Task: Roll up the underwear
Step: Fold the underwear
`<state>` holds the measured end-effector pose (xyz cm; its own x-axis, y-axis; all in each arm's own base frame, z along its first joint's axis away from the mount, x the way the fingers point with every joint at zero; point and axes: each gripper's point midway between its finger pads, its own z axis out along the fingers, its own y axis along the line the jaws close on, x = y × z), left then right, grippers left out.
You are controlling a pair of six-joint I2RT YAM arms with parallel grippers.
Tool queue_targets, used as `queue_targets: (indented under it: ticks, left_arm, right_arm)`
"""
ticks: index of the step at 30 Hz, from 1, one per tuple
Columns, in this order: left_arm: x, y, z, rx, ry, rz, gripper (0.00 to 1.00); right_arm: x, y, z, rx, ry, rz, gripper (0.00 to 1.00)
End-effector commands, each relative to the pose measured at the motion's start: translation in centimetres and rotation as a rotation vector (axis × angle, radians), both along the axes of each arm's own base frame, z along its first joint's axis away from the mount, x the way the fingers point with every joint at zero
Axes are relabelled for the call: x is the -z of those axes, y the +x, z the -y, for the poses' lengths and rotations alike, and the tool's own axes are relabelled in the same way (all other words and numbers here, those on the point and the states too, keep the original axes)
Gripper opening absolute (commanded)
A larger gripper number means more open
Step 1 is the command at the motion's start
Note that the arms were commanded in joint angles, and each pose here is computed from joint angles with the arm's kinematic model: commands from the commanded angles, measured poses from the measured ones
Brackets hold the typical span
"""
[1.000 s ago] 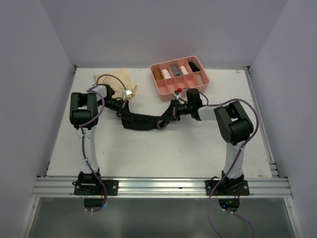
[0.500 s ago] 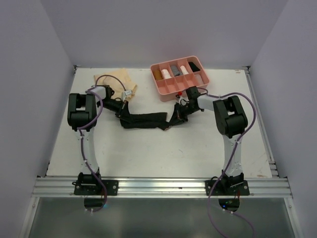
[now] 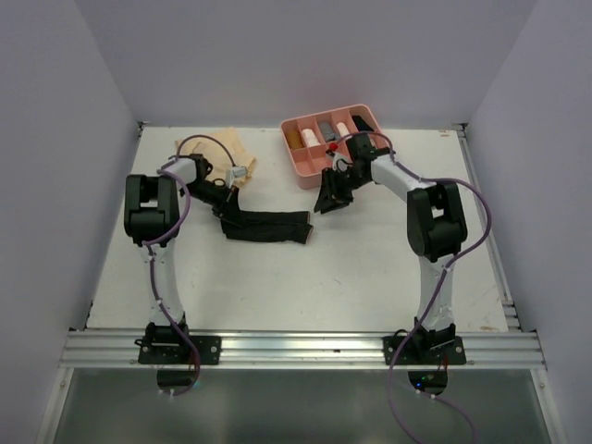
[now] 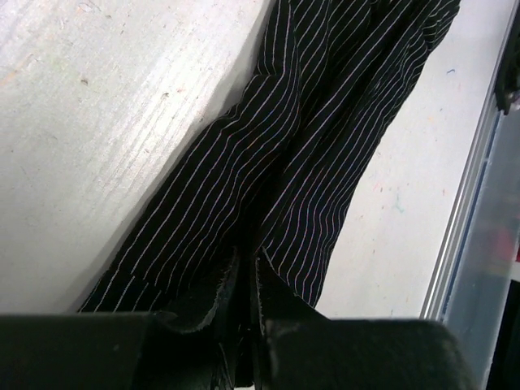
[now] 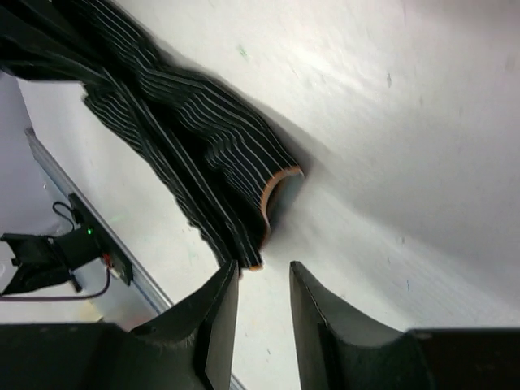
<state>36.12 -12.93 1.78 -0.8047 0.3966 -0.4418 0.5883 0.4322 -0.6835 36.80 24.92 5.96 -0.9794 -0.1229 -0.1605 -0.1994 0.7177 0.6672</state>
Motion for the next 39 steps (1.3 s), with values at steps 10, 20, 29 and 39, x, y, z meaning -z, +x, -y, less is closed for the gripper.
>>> queue_targets:
  ticks: [10, 20, 29, 39]
  left_arm:
    - [2.0, 0.3, -2.8, 0.176, 0.189, 0.196, 0.13]
    - [1.1, -1.0, -2.2, 0.226, 0.202, 0.268, 0.15]
    - [-0.5, 2.2, 0.8, 0.231, 0.200, 0.402, 0.19]
    - [-0.3, 0.1, 4.2, 0.301, 0.185, 0.398, 0.18]
  right_arm:
    - [0.1, 1.5, -6.4, -0.151, 0.013, 0.121, 0.31]
    - [6.3, -5.5, -4.0, -0.198, -0.157, 0.043, 0.10]
    - [5.5, -15.7, -5.0, -0.076, -0.058, -0.045, 0.02]
    - [-1.3, -11.3, -6.1, 0.032, -0.112, 0.233, 0.42]
